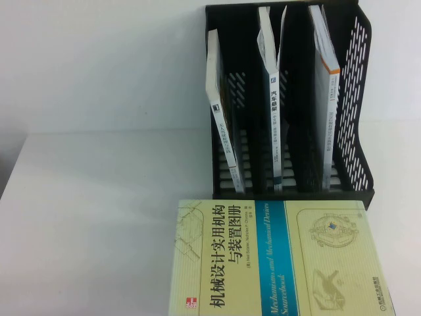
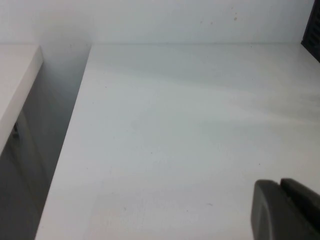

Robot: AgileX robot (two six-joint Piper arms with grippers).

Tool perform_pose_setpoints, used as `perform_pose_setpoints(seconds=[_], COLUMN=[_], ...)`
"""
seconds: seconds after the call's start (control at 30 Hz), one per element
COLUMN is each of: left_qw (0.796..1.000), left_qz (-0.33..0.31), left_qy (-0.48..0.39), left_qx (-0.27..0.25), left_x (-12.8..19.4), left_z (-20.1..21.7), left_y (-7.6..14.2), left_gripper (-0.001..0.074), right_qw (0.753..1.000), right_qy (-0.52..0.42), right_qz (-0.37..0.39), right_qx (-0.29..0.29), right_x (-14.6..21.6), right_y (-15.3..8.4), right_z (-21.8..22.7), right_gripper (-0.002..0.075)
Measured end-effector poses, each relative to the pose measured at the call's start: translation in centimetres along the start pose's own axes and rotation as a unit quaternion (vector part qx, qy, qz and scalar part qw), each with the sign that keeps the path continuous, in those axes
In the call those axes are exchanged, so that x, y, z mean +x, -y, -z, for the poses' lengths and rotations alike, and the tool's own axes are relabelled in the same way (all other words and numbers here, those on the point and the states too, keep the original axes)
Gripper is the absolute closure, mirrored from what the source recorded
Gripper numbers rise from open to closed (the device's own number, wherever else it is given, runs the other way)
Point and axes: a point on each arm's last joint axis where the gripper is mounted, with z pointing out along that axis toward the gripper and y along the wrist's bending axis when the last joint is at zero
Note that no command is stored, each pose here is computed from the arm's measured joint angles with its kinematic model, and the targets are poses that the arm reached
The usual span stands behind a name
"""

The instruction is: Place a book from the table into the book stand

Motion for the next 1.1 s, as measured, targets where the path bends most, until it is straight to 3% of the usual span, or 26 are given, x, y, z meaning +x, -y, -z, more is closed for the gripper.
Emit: perform_pose_setpoints(seconds=[0.47,0.67,0.93,1.1], left_qw=[1.0,0.994,0.945,0.918], left_qz=[0.013,0.015,0.017,0.018], left_qy=[0.014,0.109,0.326,0.394], left_qx=[0.005,0.012,0.025,0.029], left_x=[-0.1,-1.8,-5.4,-6.4], left_z=[-0.1,0.1,1.9,2.8], left_y=[0.1,0.2,0.3,0.3], left_gripper=[0.0738,0.0738,0.0738,0.0738], right_qw=[1.0,0.992,0.929,0.889], right_qy=[0.012,0.126,0.364,0.451], right_qz=[0.0,0.0,-0.001,-0.017], right_qx=[-0.002,-0.024,-0.069,-0.083], right_x=[-0.2,-2.2,-6.1,-7.2], right_y=[0.0,-0.4,-1.1,-1.2], right_z=[0.0,0.3,2.5,3.8], right_gripper=[0.0729,0.0729,0.0729,0.0729])
